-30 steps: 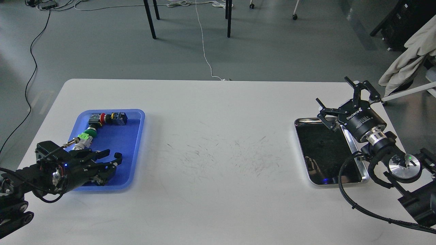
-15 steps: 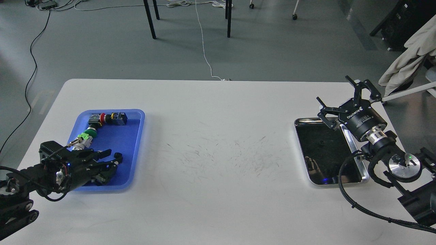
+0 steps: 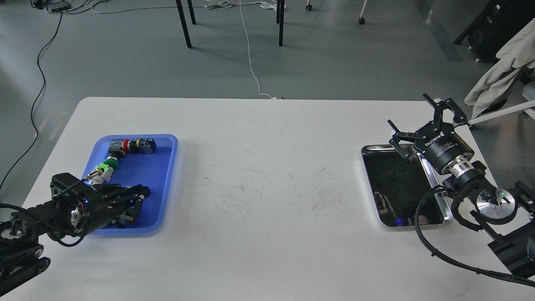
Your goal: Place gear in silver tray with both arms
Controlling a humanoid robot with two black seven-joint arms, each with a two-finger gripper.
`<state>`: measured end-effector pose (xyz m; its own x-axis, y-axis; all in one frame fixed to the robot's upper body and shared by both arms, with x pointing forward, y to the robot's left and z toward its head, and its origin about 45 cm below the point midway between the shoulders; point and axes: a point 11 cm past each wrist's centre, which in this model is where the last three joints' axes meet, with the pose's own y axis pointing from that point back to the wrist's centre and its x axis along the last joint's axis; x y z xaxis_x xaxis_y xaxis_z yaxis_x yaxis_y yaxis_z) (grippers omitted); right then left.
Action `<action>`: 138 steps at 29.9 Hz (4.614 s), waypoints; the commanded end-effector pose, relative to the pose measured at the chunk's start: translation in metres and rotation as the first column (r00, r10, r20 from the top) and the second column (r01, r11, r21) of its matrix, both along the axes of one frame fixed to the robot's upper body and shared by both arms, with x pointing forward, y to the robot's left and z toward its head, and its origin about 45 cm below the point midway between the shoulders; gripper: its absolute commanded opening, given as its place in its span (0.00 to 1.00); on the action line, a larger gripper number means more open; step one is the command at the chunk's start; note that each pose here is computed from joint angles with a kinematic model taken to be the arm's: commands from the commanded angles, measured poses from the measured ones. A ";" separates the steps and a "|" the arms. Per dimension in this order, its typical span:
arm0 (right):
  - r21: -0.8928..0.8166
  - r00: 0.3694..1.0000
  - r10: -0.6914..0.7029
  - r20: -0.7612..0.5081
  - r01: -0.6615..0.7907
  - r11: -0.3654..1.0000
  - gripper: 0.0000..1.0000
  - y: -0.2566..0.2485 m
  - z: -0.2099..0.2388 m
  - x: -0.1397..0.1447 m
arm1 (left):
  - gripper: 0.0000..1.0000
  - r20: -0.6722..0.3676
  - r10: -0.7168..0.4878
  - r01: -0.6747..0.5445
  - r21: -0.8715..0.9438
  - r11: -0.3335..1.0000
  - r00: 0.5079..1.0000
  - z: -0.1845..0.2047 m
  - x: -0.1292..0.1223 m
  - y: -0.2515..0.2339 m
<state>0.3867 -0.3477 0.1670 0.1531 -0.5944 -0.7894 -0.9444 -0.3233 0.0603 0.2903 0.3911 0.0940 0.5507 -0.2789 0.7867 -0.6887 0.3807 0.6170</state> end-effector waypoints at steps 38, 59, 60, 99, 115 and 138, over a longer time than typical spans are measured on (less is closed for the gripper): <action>-0.135 0.999 -0.025 0.038 0.030 0.990 0.96 -0.027 0.023 0.024 | 0.11 -0.455 -0.201 0.008 -0.392 0.920 0.867 0.054 0.001 -0.258; -0.162 0.999 -0.014 0.032 0.019 0.987 0.96 -0.030 0.023 0.023 | 0.11 -0.543 -0.197 -0.078 -0.441 0.894 0.816 0.032 0.023 -0.382; -0.165 0.999 -0.014 0.031 0.019 0.986 0.96 -0.031 0.023 0.023 | 0.11 -0.551 -0.174 -0.101 -0.433 0.896 0.816 0.029 0.028 -0.378; -0.165 0.999 -0.010 0.038 0.016 0.986 0.96 -0.029 0.027 0.025 | 0.36 -0.662 -0.122 -0.280 -0.467 0.839 0.740 0.035 0.034 -0.378; -0.166 0.999 -0.007 0.039 0.013 0.986 0.96 -0.029 0.028 0.026 | 0.75 -0.665 -0.097 -0.330 -0.486 0.809 0.741 0.035 0.037 -0.378; -0.807 0.857 0.515 -0.026 -0.322 0.496 0.96 0.082 0.101 0.056 | 0.98 -0.474 0.095 -0.396 -0.592 0.702 0.875 0.141 0.121 -0.230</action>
<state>0.4441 -0.2867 0.2564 0.5350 -0.8217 -0.1964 -0.7846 -0.5695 0.2451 0.4016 0.1132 0.2259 0.8523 0.3784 0.3610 -0.5183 0.7035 0.4862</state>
